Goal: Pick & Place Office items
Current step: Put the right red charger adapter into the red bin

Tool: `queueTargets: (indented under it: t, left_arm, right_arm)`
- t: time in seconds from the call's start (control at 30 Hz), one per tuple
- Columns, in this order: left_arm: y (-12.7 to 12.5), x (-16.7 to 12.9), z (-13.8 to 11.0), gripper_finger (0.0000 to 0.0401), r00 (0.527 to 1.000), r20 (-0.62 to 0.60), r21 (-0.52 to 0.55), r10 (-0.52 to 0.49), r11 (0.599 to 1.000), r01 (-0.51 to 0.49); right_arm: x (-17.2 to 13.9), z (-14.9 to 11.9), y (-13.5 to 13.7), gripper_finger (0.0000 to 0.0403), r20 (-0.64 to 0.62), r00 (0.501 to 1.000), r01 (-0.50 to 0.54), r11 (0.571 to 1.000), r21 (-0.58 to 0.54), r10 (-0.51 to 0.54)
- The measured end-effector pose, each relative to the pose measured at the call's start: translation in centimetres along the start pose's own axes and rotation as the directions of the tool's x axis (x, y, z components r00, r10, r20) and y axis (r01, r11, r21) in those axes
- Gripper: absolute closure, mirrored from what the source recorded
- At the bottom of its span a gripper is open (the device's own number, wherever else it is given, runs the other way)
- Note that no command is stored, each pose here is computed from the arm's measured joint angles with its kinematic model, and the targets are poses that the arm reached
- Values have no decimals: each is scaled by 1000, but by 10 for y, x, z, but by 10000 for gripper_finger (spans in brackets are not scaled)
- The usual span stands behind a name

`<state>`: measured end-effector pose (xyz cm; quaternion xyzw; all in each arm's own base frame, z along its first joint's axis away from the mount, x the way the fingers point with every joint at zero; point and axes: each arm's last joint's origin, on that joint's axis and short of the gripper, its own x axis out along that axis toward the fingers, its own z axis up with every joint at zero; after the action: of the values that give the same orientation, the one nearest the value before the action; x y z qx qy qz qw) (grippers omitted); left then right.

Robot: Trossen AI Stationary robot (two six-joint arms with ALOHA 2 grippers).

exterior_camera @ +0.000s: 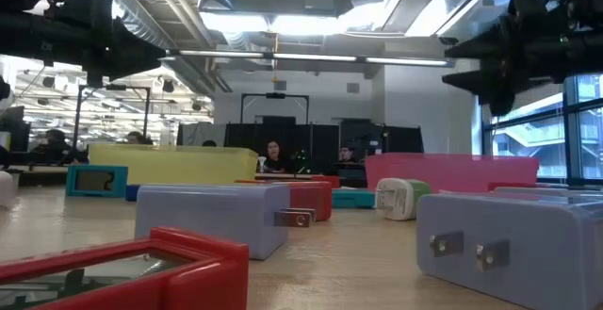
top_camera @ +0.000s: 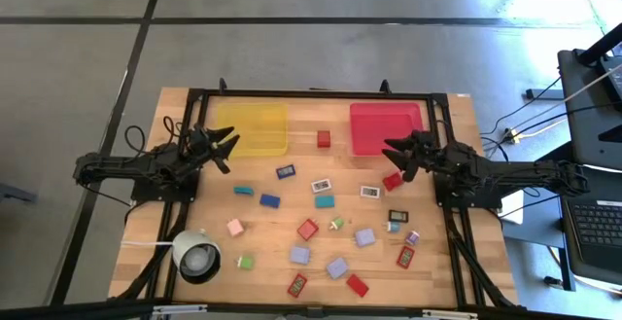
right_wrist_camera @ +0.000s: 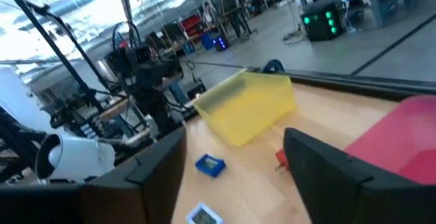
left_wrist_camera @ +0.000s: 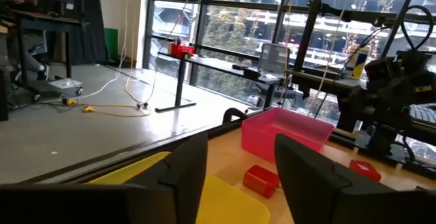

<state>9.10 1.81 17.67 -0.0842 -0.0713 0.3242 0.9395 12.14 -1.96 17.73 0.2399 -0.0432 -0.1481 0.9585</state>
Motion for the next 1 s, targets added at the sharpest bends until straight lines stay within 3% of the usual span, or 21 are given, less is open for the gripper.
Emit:
queueTargets:
  t: [0.1,0.2,0.37,0.43,0.6,0.77,0.93,1.0]
  left_arm:
    - [0,0,0,215,1000,0,0,0,1000,0]
    - [0,0,0,208,1000,1,0,5,1000,-5]
    - [1,0,0,205,999,7,0,50,999,-50]
    - [2,0,0,205,997,6,3,71,998,-71]
    - [4,0,0,205,989,16,29,148,988,-149]
    - [6,-1,0,205,978,25,38,207,978,-207]
    - [6,-1,0,205,980,23,29,200,979,-200]
    - [6,-1,-1,205,980,17,37,200,979,-200]
  right_arm:
    - [1,11,6,120,12,1000,8,1000,-7,-8]
    - [4,27,14,111,-13,999,39,995,-94,-40]
    - [9,51,28,111,-195,967,105,953,-283,-165]
    - [11,54,31,111,-316,923,105,933,-345,-221]
    - [14,52,34,112,-595,749,28,910,-413,-292]
    - [31,44,41,112,-715,664,-82,930,-359,-217]
    - [53,40,52,112,-778,585,-106,930,-351,-227]
    - [62,41,57,112,-809,532,-129,919,-371,-252]
